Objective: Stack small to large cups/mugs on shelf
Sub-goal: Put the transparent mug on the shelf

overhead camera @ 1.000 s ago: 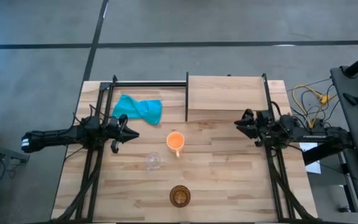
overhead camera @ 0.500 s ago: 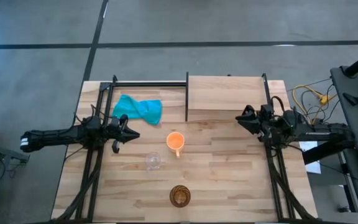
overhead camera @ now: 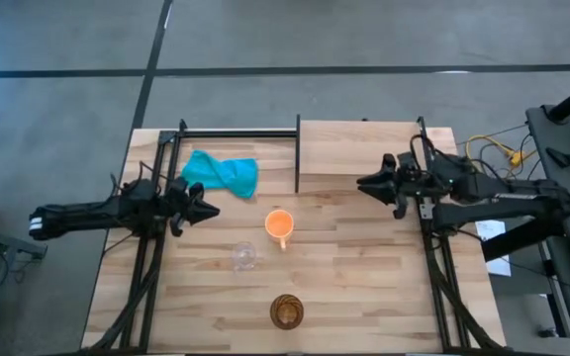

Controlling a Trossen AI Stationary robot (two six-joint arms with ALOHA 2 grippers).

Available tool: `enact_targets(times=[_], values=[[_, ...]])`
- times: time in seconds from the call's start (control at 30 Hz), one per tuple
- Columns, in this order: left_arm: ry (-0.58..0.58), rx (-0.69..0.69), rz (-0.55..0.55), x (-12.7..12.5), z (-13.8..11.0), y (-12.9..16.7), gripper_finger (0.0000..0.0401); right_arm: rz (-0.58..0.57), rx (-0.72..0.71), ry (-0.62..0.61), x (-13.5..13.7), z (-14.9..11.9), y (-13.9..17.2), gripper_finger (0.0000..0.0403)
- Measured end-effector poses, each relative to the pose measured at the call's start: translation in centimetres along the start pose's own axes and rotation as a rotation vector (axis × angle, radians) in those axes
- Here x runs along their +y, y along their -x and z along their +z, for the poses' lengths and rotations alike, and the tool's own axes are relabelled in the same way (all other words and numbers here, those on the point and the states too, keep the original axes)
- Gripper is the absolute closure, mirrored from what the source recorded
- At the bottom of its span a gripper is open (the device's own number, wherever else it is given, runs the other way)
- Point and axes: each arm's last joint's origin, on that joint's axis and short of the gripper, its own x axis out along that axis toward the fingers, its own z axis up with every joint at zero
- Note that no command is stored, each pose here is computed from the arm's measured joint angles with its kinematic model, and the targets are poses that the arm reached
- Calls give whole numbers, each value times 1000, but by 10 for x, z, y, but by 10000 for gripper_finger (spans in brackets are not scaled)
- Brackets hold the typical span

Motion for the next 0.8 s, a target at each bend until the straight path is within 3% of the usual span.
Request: enact_targets(times=[0.3, 0.5, 0.8], values=[[50, 228, 67, -31, 46, -16, 379, -81, 170, -11, 3, 10, -30, 303], [-73, 352, 85, -56, 83, -33, 379, -122, 257, -17, -3, 1, -48, 308], [-300, 382, 59, -73, 119, -61, 379, -170, 359, -24, -13, -18, -69, 309]])
